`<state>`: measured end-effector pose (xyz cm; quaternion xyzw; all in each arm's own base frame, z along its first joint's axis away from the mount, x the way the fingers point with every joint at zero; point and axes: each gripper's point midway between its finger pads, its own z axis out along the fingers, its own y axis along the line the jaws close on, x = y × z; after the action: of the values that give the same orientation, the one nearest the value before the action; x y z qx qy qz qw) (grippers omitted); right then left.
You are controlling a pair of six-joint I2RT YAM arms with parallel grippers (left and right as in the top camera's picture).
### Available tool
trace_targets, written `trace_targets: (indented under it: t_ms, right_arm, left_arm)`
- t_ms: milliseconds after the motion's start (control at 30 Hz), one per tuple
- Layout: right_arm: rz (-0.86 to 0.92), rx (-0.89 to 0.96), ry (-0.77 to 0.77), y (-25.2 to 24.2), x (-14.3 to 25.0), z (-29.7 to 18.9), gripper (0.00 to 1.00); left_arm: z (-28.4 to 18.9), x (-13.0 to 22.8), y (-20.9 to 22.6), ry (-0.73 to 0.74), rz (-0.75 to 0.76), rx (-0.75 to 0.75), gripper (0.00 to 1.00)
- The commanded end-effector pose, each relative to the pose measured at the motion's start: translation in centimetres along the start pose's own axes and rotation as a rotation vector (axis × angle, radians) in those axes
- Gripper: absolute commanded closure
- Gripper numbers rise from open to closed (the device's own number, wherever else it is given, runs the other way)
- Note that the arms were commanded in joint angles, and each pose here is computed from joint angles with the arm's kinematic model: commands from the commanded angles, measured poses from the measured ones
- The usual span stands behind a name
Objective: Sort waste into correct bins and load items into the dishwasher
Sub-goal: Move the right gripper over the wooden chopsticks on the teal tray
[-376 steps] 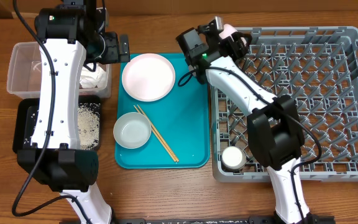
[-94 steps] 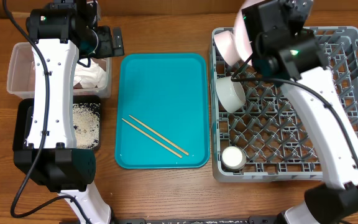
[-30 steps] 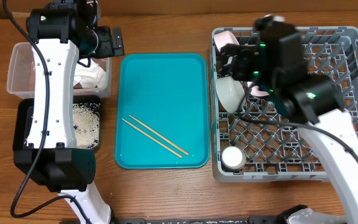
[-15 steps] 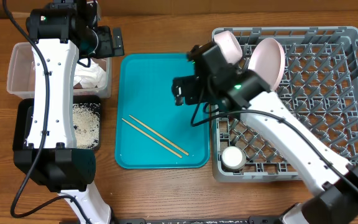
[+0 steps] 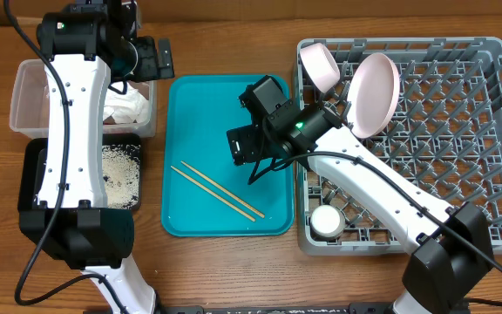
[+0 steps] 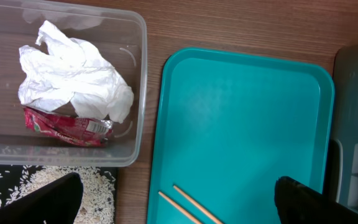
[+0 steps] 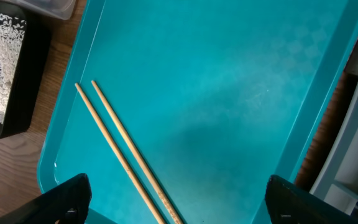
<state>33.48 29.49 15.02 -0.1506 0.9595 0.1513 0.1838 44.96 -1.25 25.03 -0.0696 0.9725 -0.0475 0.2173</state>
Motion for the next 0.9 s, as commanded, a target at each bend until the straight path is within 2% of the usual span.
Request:
trace_targets:
  t_ms: [0, 367, 700, 867]
  right_arm:
    - [-0.023, -0.009, 0.0, 0.3, 0.1, 0.0, 0.09]
    - [-0.104, -0.018, 0.019, 1.2, 1.5, 1.4, 0.11]
    - [-0.34, -0.053, 0.076, 5.3, 4.6, 6.6, 0.16]
    - [-0.386, -0.042, 0.14, 5.6, 6.6, 9.3, 0.18]
  left_arm:
    - [-0.4, -0.3, -0.3, -0.016, -0.001, 0.014, 0.0]
    - [-0.4, -0.3, -0.3, -0.016, -0.001, 0.014, 0.0]
    - [-0.4, -0.3, -0.3, -0.016, -0.001, 0.014, 0.0]
    - [-0.4, -0.3, -0.3, -0.016, -0.001, 0.014, 0.0]
